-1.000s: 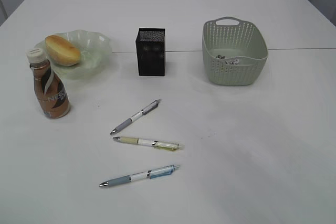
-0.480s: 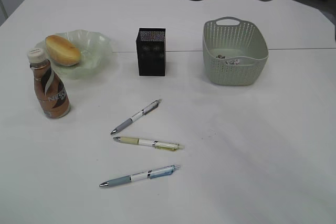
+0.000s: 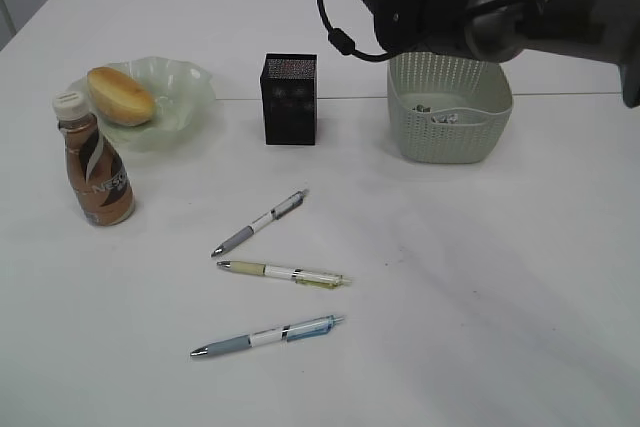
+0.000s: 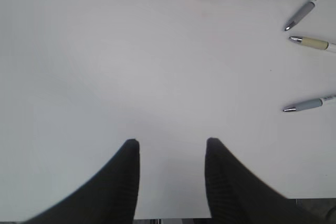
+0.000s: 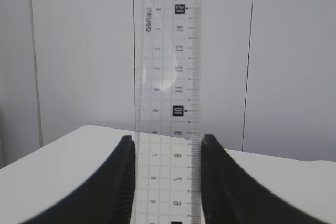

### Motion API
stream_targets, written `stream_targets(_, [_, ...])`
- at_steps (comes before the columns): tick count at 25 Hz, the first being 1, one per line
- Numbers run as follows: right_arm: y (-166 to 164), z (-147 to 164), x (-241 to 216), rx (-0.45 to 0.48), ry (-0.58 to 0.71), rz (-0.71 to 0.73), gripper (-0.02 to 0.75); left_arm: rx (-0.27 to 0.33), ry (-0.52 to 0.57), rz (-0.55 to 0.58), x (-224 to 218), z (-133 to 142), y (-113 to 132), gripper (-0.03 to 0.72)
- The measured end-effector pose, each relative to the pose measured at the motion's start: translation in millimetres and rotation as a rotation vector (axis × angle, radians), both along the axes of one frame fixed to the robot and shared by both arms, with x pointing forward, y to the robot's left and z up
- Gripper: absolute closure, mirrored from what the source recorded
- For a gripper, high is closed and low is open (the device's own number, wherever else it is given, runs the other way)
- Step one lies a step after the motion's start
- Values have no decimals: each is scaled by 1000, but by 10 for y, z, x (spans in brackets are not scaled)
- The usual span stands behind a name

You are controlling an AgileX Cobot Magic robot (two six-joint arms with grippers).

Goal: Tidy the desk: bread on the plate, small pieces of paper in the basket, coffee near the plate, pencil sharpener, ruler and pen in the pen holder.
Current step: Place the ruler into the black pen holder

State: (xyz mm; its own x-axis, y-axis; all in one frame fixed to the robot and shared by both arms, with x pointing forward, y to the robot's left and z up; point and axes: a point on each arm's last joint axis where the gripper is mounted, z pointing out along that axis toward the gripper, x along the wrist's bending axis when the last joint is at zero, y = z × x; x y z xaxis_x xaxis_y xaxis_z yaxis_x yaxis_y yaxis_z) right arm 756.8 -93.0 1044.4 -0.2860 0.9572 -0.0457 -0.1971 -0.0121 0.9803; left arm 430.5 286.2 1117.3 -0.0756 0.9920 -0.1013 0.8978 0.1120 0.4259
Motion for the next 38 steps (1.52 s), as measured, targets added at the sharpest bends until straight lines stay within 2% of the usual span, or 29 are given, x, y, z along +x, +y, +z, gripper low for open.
stream_targets(8, [17, -393, 88, 25, 65, 1, 487, 6, -27, 1, 22, 11, 5, 381])
stream_targets(14, [55, -568, 108, 93, 112, 44, 487, 11, -36, 2, 29, 14, 10, 381])
stream_targets(20, [111, -822, 123, 83, 145, 92, 487, 13, -37, 2, 30, 15, 11, 381])
stream_targets(24, [127, -840, 119, 72, 113, 110, 488, 13, -37, 2, 30, 15, 11, 381])
stream_targets(38, [194, -979, 238, 117, 99, 136, 488, 21, -42, 2, 34, 17, 17, 381])
